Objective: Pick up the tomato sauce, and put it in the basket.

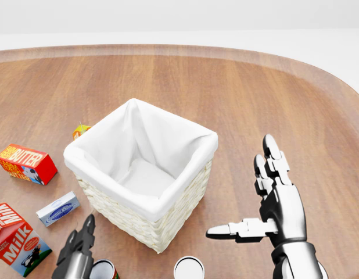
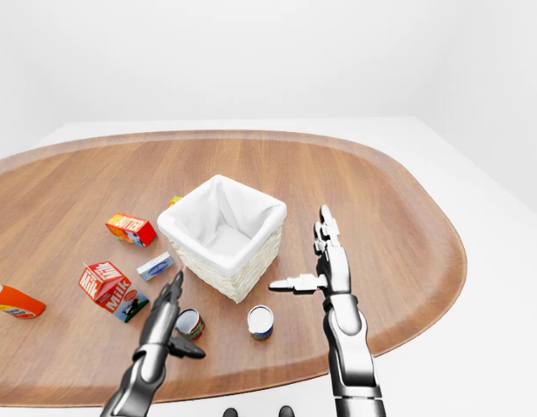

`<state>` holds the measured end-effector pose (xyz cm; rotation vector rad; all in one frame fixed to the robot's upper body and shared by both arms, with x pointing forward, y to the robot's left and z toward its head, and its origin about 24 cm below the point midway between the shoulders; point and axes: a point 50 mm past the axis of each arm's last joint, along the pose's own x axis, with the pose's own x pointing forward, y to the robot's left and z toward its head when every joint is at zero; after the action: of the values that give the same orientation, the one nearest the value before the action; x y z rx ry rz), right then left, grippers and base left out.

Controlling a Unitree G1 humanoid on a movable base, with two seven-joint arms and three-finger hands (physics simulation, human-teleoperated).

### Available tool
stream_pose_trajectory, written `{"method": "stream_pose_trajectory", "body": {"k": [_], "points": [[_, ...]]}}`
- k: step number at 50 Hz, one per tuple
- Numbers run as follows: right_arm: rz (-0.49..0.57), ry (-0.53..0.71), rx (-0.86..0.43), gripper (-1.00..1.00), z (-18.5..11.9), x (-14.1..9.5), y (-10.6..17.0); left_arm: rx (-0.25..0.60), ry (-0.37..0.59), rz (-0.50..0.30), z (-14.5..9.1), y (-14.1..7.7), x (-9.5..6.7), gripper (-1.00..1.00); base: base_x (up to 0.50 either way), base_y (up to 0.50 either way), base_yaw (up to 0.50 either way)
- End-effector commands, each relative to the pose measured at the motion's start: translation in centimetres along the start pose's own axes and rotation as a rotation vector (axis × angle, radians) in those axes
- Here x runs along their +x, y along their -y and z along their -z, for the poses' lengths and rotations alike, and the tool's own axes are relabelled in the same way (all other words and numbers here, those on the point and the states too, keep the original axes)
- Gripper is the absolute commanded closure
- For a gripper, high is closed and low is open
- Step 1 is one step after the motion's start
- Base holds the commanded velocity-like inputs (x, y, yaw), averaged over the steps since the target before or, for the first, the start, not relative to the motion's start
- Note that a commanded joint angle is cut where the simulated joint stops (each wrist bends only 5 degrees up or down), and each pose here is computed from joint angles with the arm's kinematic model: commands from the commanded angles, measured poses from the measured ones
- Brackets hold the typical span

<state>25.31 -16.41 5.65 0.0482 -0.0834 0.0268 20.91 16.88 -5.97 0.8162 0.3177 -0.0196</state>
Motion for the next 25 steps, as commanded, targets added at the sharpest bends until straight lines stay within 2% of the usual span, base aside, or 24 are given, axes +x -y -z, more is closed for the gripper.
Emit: {"method": "stream_pose_trajectory", "body": {"k": [1,25], "points": [[0.001,0.0,0.0,-1.0,0.06,0.11,0.03,-0.008,-0.006,0.002,0.17,-0.13,-0.06,-1.0,0.0,0.0,0.0],[0.001,0.0,0.001,-1.0,0.01,-0.02,0.03,-0.006,-0.018,-0.005,0.42,-0.37,0.31,-1.0,0.0,0.0,0.0]]}}
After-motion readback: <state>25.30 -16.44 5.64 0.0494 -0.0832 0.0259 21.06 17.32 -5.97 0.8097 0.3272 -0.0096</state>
